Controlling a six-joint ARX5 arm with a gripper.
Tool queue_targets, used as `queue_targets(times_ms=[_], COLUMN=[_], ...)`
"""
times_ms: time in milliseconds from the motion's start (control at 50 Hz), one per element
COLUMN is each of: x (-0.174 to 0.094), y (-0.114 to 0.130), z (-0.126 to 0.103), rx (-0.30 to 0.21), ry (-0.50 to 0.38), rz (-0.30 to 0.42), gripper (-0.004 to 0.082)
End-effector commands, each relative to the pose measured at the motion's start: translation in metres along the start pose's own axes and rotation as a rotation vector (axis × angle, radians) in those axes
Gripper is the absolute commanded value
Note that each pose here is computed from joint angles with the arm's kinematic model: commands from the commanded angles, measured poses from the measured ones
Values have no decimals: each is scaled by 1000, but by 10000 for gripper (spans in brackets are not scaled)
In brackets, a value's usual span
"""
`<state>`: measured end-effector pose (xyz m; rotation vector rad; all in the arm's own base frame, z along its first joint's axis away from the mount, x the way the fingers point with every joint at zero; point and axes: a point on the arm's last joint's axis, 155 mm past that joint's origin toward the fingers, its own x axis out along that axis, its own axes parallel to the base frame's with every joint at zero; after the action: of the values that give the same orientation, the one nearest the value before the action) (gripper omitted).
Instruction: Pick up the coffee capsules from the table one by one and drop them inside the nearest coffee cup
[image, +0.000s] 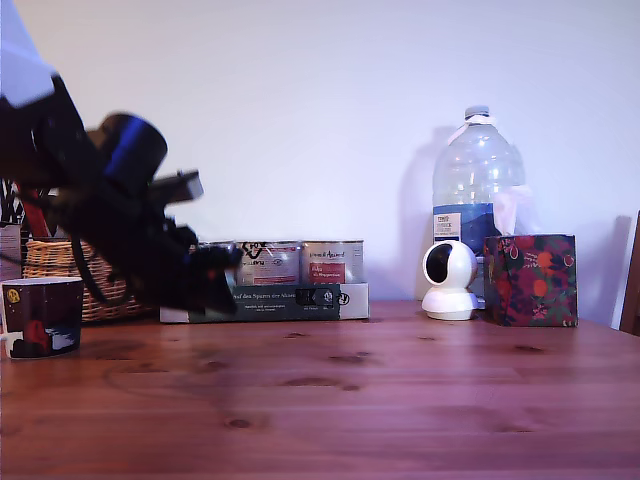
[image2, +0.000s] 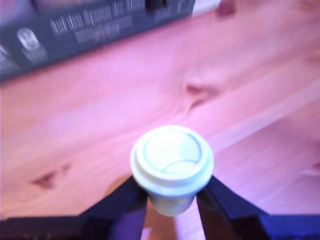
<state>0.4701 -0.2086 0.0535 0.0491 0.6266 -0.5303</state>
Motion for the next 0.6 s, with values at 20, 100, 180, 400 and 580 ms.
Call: queue_targets(times_ms=[20, 100, 180, 400, 580], x=[-12, -21, -29, -51, -72], y=[-3, -5, -5, -1, 12], z=[5, 11, 15, 17, 8], rx=[-3, -3, -3, -4, -16], ry=[2, 2, 4, 3, 0], rz=[0, 0, 7, 49, 103], gripper=[178, 178, 178, 178, 178])
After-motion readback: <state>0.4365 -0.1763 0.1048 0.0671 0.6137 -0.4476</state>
